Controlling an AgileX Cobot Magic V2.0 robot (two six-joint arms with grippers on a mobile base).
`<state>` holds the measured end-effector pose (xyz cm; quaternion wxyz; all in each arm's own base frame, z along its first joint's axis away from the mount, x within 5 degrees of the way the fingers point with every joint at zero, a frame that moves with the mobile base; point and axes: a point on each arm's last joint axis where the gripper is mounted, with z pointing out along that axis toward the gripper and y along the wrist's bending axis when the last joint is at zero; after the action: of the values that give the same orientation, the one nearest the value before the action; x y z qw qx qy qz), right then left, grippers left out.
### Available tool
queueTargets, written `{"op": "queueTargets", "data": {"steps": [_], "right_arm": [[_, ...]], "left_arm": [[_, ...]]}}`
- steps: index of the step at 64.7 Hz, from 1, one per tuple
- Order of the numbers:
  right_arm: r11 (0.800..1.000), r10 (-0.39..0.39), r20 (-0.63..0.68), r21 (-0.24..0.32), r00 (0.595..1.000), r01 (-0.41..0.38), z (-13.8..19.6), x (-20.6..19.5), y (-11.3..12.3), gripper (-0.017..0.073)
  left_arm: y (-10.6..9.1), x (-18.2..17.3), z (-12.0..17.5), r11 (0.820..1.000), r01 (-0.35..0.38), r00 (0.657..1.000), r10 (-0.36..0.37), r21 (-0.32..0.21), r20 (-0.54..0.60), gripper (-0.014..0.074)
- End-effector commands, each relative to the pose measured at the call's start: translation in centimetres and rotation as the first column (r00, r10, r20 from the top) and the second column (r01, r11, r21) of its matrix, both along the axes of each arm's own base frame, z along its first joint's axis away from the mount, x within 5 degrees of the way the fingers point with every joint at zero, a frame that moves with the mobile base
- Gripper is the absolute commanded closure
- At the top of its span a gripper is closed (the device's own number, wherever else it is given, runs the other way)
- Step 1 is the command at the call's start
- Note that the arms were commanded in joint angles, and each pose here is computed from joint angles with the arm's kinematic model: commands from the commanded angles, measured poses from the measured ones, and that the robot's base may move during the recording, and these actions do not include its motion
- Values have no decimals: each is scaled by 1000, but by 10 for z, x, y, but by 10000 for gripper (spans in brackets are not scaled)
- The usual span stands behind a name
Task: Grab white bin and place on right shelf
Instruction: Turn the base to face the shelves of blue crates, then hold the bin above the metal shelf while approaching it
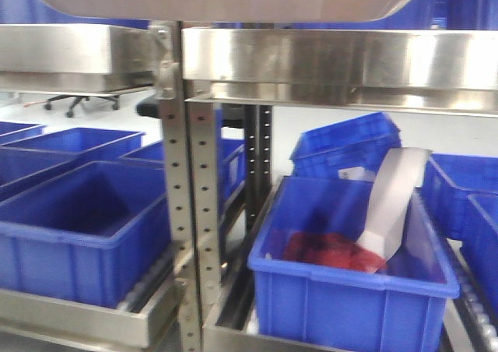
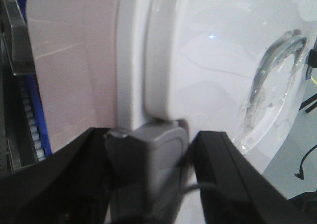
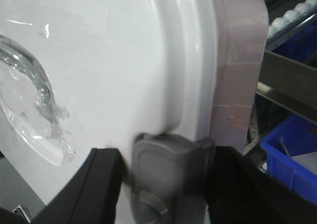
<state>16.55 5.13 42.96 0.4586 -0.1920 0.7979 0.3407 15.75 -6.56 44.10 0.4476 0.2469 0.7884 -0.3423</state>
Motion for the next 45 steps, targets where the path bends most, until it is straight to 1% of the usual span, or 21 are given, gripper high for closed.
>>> {"op": "queueTargets", "data": {"steps": [1, 45], "right_arm": [[959, 197, 56, 196, 979, -205, 26, -24, 18, 209], [959, 197, 56, 196, 979, -205, 26, -24, 18, 209]], "left_arm": [[-15, -22, 18, 972, 195, 981, -194, -134, 18, 407], [-15, -22, 18, 972, 195, 981, -194, -134, 18, 407]]}}
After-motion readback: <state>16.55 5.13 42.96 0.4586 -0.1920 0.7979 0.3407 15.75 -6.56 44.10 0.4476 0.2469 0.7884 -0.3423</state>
